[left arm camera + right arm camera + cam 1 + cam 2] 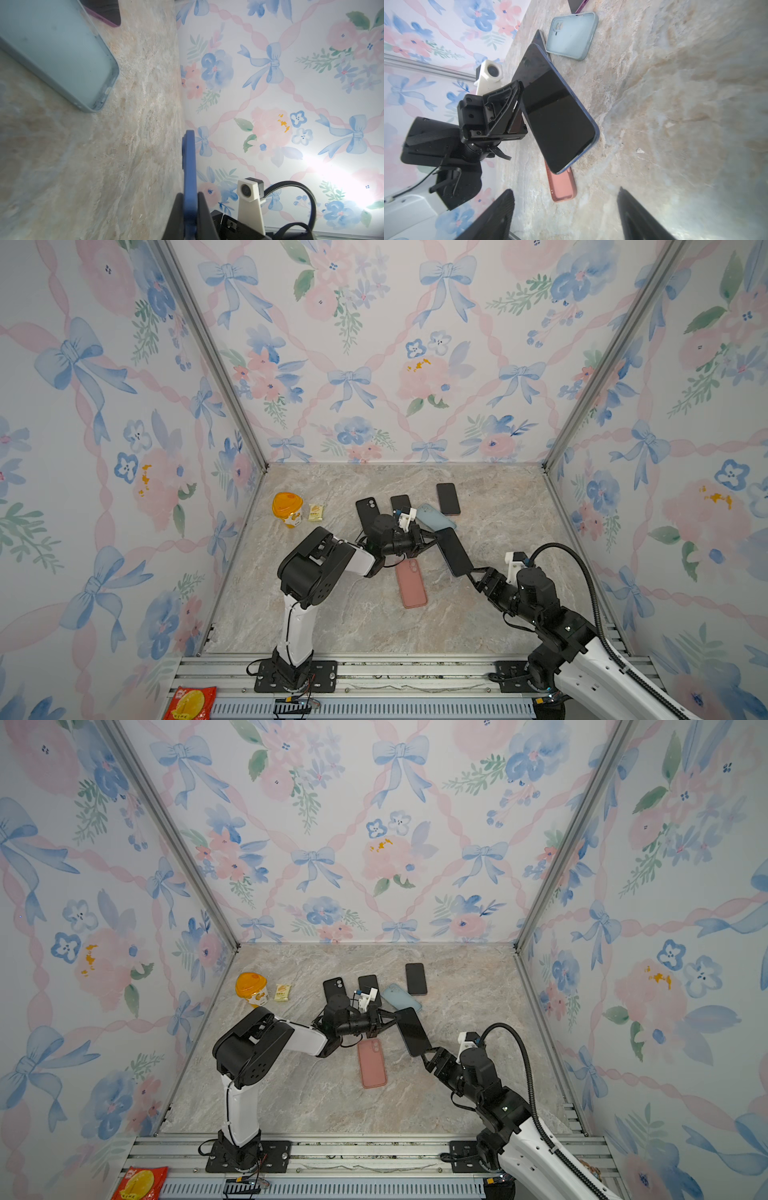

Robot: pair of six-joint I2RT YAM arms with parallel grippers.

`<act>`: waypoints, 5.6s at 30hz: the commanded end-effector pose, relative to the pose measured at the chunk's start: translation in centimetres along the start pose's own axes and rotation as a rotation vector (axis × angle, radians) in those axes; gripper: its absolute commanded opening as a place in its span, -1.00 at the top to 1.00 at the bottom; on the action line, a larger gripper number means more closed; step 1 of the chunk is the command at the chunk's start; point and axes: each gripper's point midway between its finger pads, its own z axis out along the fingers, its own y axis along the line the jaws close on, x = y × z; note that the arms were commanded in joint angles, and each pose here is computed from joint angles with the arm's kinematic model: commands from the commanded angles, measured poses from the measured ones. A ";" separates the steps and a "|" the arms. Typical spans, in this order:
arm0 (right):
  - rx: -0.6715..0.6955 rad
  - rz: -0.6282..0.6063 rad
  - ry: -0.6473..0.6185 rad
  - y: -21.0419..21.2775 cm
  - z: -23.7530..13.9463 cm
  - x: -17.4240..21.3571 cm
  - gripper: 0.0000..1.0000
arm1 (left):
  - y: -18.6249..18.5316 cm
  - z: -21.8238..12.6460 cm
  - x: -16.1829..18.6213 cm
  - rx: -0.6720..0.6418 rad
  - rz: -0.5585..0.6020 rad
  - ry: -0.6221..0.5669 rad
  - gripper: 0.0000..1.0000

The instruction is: Put the phone into the phone case

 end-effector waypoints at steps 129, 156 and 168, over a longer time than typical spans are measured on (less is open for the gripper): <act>-0.173 0.004 0.275 4.5 3.7 -1.8 1.00 | 5.9 -11.3 5.4 -0.525 0.126 0.110 -0.46; -0.164 0.024 0.427 4.2 7.4 2.5 1.00 | 9.1 -10.0 3.7 -0.480 0.060 0.140 -0.26; -0.132 0.050 0.464 1.9 7.7 3.9 1.00 | 10.2 -10.1 5.2 -0.491 0.030 0.156 -0.21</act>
